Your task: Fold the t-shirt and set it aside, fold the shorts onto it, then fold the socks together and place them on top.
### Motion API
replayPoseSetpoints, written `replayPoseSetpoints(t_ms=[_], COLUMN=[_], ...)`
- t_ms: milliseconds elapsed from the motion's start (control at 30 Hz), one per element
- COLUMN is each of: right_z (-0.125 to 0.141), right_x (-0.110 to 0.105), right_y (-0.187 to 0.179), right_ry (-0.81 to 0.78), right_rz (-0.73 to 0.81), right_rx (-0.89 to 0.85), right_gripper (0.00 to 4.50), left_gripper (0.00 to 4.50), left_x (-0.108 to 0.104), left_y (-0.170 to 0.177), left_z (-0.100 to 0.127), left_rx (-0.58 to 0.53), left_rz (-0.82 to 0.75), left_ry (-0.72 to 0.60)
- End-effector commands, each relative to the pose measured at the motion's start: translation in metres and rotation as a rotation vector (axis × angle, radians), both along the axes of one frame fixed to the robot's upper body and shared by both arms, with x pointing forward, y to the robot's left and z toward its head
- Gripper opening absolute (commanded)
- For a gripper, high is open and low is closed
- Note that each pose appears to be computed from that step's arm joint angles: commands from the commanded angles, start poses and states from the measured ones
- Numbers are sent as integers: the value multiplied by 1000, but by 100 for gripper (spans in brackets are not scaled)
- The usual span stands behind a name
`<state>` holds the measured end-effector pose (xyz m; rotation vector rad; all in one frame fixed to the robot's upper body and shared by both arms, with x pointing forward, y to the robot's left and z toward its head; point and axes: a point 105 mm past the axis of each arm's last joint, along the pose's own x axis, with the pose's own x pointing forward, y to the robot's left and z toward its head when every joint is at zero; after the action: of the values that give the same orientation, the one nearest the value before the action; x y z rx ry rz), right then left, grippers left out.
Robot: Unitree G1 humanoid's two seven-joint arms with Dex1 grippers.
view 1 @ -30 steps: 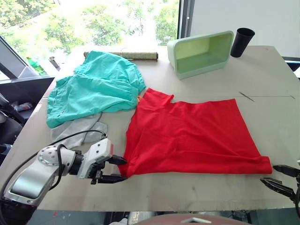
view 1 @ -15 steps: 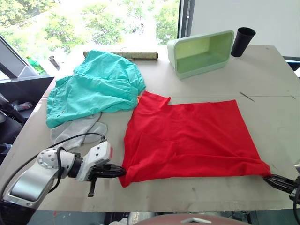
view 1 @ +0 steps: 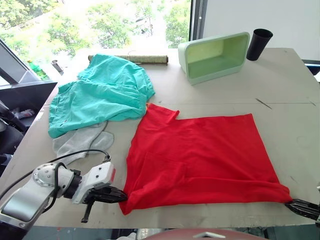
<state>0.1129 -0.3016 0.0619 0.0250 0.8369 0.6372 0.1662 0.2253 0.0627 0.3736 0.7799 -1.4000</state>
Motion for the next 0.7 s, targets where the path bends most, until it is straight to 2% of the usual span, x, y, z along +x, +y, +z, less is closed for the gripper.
replayPoseSetpoints(t_ms=[33, 133, 233, 367, 400, 500, 600, 700], right_z=[3, 5, 10, 24, 32, 58, 76, 88], right_x=[-13, -16, -16, -4, 2, 22, 45, 73], right_y=[-9, -6, -10, -18, -21, -22, -14, -1], right_ry=[43, 61, 48, -31, -67, -182, -293, -396], right_rz=[7, 24, 28, 8, 6, 6, 4, -5], right_rx=[-25, -9, -28, -51, -49, -32, 2, 29], right_gripper=[7, 95, 224, 424, 444, 444, 444, 444], left_gripper=[0, 0, 0, 0, 0, 0, 0, 0], left_x=[-4, 1, 2, 4, 8, 23, 30, 53], left_y=[13, 13, 11, 11, 14, 21, 24, 21], left_z=[-8, -6, -2, 9, 15, 35, 54, 75], left_rx=[68, 63, 37, -16, -29, -66, -103, -176], left_rz=[11, 13, 7, 12, 16, 27, 20, 63], left_ry=[36, 26, 25, 52, 43, -8, -7, -67])
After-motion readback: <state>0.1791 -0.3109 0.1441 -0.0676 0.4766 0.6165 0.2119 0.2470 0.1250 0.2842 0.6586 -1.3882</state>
